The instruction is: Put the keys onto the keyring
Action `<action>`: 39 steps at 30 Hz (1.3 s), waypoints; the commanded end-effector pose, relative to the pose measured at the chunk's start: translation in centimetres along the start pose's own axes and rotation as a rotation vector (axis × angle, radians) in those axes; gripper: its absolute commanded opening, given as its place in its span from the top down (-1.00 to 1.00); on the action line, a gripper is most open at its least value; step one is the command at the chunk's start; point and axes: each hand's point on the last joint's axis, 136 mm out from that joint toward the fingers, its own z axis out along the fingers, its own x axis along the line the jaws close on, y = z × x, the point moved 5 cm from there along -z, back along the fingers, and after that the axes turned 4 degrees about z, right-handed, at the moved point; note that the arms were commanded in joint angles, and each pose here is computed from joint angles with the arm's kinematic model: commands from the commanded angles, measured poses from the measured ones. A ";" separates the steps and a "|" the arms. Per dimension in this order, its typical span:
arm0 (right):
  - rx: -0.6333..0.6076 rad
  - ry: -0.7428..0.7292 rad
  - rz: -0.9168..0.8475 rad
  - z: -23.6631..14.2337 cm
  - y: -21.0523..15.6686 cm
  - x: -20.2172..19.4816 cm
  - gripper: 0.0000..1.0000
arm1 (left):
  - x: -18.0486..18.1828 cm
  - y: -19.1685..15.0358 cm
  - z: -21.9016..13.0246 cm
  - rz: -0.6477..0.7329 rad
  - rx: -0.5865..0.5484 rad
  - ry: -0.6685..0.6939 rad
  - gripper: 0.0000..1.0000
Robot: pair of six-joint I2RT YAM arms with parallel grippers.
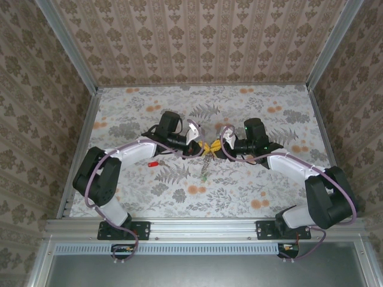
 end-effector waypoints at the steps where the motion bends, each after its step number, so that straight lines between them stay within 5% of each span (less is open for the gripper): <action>1: 0.002 0.008 0.026 0.3 -0.4 -0.2 0.57 | -1.3 3.9 -1.5 0.110 -0.127 -0.047 1.00; 17: -0.071 0.003 0.010 0.3 1.5 -0.7 1.00 | -1.2 2.9 -1.3 0.077 -0.104 -0.039 0.96; 20: -0.039 -0.003 -0.002 0.2 1.6 -0.6 1.00 | -1.1 2.3 -1.3 0.070 -0.059 -0.017 0.69; 23: -0.002 -0.002 -0.027 0.0 1.7 -0.2 1.00 | -1.0 1.7 -1.1 0.075 0.013 -0.001 0.61; 39: 0.067 0.012 -0.089 0.2 2.5 0.7 1.00 | -0.7 0.5 -0.3 0.090 0.190 0.000 0.54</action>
